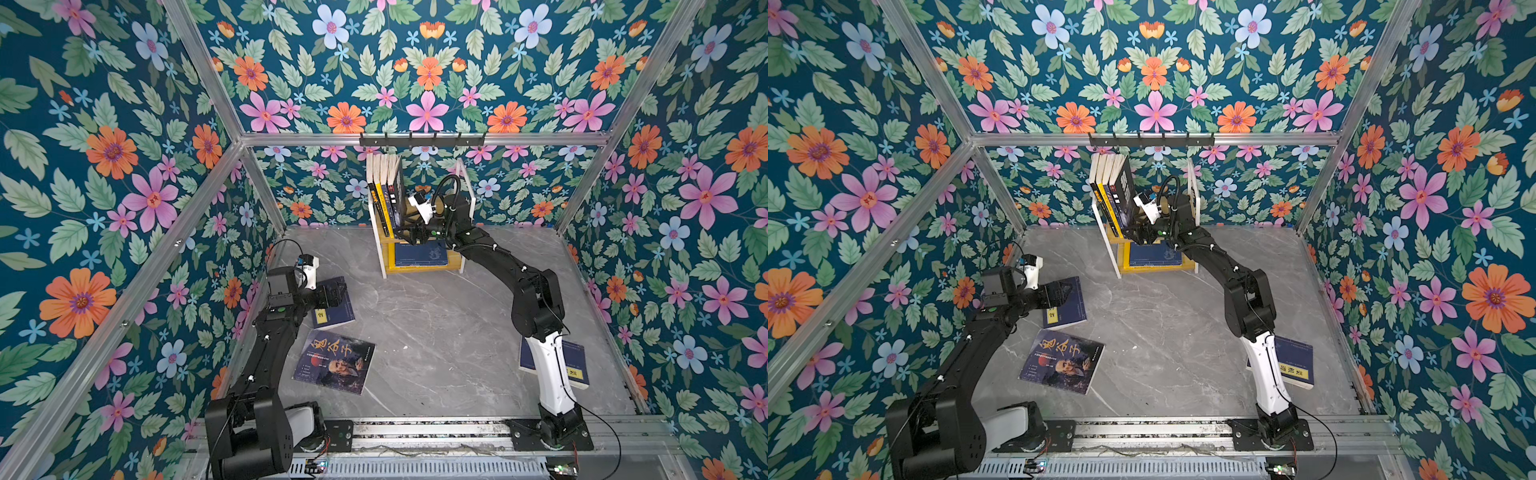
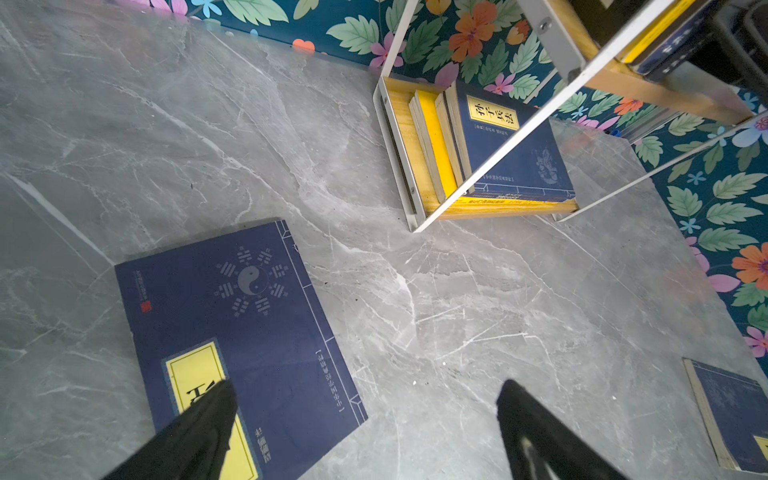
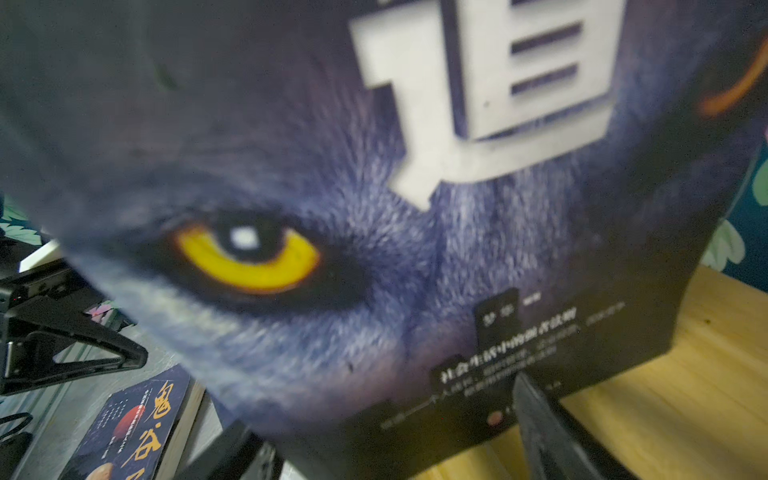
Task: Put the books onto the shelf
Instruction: 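Press the wolf book into place on the shelf with the right gripper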
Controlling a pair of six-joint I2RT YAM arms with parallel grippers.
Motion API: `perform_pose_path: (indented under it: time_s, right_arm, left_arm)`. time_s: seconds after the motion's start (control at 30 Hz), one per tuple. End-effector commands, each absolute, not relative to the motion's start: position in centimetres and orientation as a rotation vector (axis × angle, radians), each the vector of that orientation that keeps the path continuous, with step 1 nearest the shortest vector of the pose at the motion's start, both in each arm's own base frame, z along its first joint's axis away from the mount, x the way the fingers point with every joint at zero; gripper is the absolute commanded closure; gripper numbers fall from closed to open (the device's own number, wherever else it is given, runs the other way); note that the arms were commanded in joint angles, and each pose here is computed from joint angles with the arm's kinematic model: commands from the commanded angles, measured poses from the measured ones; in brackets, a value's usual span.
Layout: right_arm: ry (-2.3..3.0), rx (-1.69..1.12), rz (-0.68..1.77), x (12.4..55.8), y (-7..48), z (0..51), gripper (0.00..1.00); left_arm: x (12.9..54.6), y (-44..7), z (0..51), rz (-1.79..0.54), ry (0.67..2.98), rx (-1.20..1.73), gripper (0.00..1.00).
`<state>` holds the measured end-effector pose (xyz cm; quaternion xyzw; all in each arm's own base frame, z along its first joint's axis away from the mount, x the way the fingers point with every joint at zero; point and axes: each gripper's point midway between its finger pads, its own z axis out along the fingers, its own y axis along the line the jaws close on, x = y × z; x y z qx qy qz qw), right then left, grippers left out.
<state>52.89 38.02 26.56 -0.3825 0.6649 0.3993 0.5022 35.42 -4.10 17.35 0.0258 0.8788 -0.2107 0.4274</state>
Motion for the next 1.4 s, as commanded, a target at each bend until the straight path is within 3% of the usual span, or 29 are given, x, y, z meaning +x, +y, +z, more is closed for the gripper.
perform_pose_path:
  time_s: [0.0,0.7,1.0,1.37]
  right_arm:
    - [1.589,-0.947,0.964,52.8,38.3,26.7,0.19]
    - [1.584,-0.938,0.949,53.1,38.1,27.1,0.27]
    - [1.537,-0.918,0.923,50.9,36.8,29.6,0.15]
    - [1.516,-0.897,0.874,46.7,34.3,31.8,0.12]
  left_arm:
    - [35.4,-4.1,17.4,-0.516,2.193,0.078,0.00]
    - [35.4,-4.1,17.4,-0.520,2.191,0.073,0.00]
    - [35.5,-3.9,17.7,-0.532,2.195,0.021,0.00]
    - [35.9,-3.6,17.9,-0.556,2.195,-0.049,0.00]
